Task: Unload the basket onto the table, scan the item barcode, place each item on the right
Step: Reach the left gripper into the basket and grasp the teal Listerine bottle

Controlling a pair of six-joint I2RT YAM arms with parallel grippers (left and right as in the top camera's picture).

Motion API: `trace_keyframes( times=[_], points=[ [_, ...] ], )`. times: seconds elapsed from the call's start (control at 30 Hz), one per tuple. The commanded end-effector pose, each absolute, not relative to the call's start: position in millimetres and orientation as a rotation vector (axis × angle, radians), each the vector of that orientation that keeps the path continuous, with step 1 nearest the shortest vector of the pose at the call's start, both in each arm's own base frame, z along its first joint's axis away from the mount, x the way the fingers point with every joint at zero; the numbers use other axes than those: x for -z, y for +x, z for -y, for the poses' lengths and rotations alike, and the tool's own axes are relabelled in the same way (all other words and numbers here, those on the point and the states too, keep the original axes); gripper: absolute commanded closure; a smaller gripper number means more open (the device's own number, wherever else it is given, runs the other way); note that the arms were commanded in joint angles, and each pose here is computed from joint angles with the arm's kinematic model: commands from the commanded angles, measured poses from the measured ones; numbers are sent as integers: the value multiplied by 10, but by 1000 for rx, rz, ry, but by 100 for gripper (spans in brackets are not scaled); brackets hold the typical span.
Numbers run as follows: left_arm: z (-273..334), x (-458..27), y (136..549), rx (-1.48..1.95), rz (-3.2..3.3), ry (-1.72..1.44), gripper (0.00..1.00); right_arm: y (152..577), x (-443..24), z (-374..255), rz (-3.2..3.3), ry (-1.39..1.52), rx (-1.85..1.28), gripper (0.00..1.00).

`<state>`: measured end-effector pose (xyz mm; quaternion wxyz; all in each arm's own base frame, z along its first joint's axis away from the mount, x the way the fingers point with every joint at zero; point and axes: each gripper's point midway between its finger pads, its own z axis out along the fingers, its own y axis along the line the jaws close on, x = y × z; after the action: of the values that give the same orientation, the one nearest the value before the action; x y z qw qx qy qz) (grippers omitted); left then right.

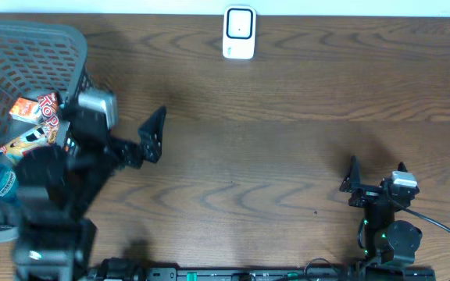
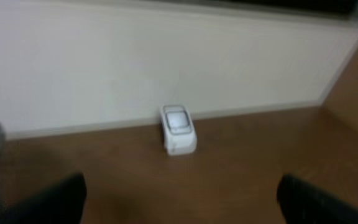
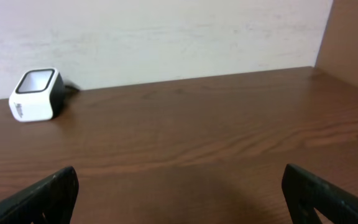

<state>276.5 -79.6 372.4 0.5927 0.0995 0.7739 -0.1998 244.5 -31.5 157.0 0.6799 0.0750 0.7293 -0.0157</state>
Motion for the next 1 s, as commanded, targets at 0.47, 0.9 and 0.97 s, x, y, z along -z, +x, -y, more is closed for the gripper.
trace_keyframes(
  times=[0.47, 0.9, 0.97],
  points=[
    [-733, -4347, 3057, 143, -1852, -729, 2, 2442, -1571, 315, -1635, 168, 31, 1],
    [-2068, -3113, 2703, 23, -1830, -1746, 2, 2442, -1571, 315, -1635, 168, 31, 1],
    [-2148, -3032, 2668, -51, -1957, -1651, 2, 2443, -1570, 315, -1635, 168, 31, 1]
  ],
)
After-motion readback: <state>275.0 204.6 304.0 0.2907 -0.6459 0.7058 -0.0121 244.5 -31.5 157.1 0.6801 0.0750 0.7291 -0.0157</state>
